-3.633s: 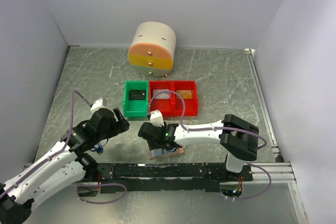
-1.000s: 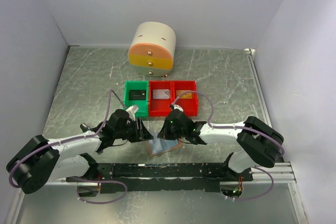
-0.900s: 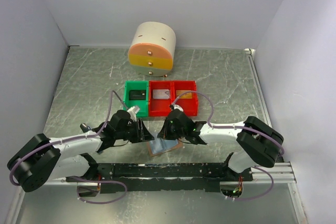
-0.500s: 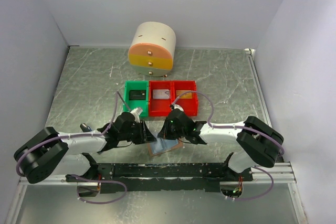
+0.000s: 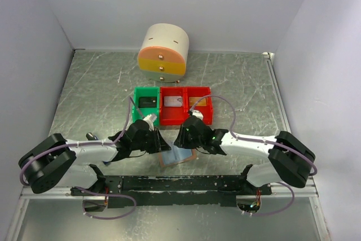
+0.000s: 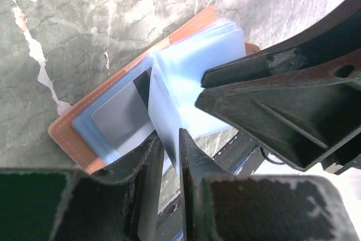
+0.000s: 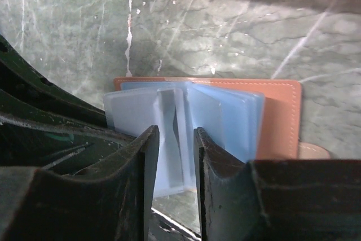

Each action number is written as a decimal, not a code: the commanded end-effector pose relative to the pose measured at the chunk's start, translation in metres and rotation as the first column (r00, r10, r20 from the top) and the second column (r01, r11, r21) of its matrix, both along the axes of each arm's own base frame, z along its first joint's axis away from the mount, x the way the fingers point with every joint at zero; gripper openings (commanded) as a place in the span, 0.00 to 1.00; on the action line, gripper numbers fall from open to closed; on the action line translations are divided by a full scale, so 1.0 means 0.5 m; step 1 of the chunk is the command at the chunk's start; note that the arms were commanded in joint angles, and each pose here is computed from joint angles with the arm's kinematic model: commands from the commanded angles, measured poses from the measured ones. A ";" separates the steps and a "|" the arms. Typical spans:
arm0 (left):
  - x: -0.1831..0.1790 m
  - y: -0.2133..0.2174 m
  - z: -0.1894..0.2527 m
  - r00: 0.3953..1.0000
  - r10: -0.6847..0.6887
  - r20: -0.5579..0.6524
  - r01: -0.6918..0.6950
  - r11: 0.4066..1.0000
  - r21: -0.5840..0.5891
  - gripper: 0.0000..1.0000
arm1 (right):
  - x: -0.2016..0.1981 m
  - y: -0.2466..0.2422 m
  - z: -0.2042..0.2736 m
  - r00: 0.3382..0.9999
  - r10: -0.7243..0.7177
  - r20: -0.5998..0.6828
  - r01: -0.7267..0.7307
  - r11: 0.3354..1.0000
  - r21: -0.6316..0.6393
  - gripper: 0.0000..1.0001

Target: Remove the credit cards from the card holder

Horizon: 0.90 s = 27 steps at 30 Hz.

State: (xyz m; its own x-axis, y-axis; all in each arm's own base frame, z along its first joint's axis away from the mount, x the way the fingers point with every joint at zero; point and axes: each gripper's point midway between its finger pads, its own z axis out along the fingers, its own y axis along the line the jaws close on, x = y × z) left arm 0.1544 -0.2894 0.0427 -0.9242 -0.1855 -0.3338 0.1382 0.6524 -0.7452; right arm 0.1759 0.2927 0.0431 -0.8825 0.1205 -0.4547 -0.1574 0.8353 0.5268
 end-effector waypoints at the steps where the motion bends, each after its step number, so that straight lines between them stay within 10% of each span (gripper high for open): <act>1: 0.018 -0.007 0.022 0.999 0.020 0.042 -0.020 1.000 -0.002 0.27 | 0.014 -0.045 0.014 0.998 -0.038 0.048 0.042 0.995 -0.088 0.32; 11: 0.018 -0.005 0.013 0.999 0.010 0.033 -0.012 0.998 0.061 0.11 | -0.008 0.004 0.048 0.993 0.091 0.080 -0.095 0.994 0.047 0.23; 27: 0.022 -0.001 0.044 0.998 0.015 0.054 -0.019 0.997 0.074 0.22 | -0.022 0.002 -0.010 0.994 0.113 0.000 -0.113 0.993 -0.023 0.15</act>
State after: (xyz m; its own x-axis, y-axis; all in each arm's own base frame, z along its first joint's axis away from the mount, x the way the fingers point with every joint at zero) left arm 0.1578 -0.2830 0.0464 -0.9196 -0.1753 -0.3516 0.1236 0.7205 -0.6823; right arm 0.1603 0.2999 0.0254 -0.9085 -0.0178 -0.4175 -0.2512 0.8216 0.5118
